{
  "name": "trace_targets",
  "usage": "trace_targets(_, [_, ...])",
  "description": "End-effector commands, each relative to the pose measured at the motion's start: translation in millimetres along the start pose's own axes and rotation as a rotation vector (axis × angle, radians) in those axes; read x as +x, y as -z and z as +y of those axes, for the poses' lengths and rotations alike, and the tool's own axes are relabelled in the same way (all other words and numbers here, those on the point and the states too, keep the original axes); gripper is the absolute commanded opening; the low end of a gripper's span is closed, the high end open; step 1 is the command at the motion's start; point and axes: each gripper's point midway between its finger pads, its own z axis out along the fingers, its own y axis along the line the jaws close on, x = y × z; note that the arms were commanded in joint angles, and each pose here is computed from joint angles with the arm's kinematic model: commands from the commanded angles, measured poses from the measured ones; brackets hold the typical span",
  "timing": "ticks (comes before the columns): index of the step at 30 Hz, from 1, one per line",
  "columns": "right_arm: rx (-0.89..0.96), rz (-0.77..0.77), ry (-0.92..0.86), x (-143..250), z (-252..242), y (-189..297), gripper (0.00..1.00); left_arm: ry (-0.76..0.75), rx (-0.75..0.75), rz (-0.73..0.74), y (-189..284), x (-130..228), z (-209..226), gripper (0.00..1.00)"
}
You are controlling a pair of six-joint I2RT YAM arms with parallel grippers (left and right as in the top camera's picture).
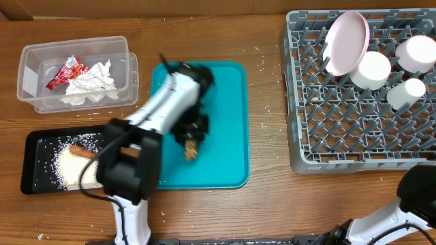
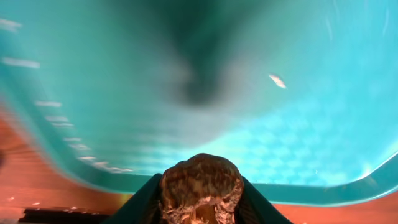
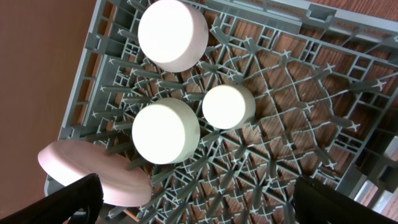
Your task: Sort waste into correct bins and load items into the dishwasher
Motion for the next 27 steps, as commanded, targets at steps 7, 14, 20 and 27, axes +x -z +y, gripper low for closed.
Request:
trace_targets(7, [-0.011, -0.003, -0.002, 0.1, 2.4, 2.8, 1.00, 0.420, 0.107, -0.268, 99.2, -32.3, 149.4, 0.45])
trace_targets(14, [-0.011, -0.003, -0.002, 0.1, 2.4, 2.8, 1.00, 0.678, 0.204, -0.234, 89.7, -21.2, 229.7, 0.45])
trace_targets(20, [-0.011, -0.003, -0.002, 0.1, 2.4, 2.8, 1.00, 0.517, 0.422, -0.263, 95.7, -34.9, 200.2, 0.42])
trace_targets(27, [-0.011, -0.003, -0.002, 0.1, 2.4, 2.8, 1.00, 0.271, 0.356, -0.289, 92.5, -49.0, 130.7, 0.48])
